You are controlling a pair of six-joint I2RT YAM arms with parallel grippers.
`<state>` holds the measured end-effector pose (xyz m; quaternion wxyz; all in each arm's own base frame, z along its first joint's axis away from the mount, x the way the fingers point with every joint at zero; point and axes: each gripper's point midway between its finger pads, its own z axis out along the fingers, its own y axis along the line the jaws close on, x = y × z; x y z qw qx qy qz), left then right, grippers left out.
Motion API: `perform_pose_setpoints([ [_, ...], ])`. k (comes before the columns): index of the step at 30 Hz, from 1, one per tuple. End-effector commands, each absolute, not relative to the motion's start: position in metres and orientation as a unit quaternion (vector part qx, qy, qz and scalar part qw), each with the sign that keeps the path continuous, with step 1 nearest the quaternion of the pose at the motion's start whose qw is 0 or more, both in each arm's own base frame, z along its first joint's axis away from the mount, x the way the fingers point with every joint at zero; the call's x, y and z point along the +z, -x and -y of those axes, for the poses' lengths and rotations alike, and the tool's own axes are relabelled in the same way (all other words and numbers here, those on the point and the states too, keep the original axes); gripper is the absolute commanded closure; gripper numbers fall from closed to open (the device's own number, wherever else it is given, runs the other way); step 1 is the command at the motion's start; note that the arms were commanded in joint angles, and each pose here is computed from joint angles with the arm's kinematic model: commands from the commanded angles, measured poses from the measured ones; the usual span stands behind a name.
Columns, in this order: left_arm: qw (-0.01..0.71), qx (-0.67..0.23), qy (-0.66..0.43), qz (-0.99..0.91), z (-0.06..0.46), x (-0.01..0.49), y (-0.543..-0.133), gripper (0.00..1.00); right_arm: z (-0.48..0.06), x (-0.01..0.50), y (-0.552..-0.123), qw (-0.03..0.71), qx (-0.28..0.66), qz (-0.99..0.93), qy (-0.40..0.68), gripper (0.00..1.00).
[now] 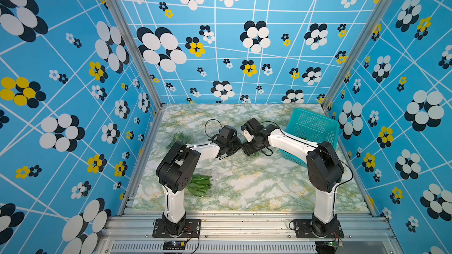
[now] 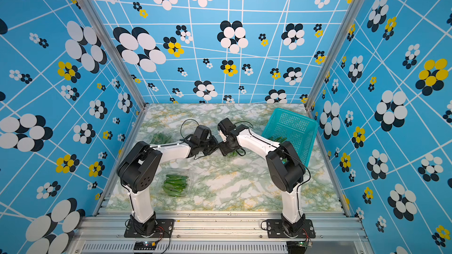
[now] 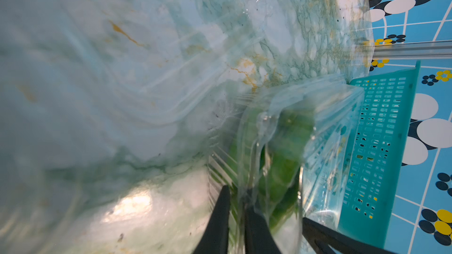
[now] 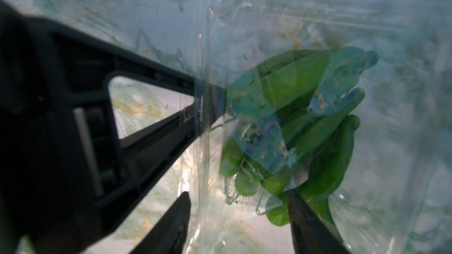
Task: Take small green peppers out of containers
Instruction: Open the packing box at the center of the board.
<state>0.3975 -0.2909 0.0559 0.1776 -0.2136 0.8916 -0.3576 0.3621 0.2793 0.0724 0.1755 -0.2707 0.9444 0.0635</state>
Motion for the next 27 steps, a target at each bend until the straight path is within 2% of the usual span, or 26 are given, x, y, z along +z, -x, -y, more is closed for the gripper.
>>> perform_pose_setpoints([
  [1, 0.169, -0.367, 0.207, -0.891, 0.296, 0.05, -0.393, 0.86, -0.265, 0.039, -0.358, 0.151, 0.028, -0.957, 0.246, 0.39],
  [17, 0.168, -0.376, 0.208, -0.887, 0.296, 0.05, -0.394, 0.86, -0.266, 0.024, -0.358, 0.154, 0.003, -0.955, 0.252, 0.44],
  [25, 0.167, -0.38, 0.208, -0.886, 0.296, 0.049, -0.394, 0.86, -0.265, 0.018, -0.357, 0.149, -0.003, -0.956, 0.254, 0.64],
  [27, 0.166, -0.379, 0.208, -0.886, 0.297, 0.048, -0.394, 0.86, -0.264, 0.018, -0.356, 0.148, -0.003, -0.956, 0.253, 0.75],
])
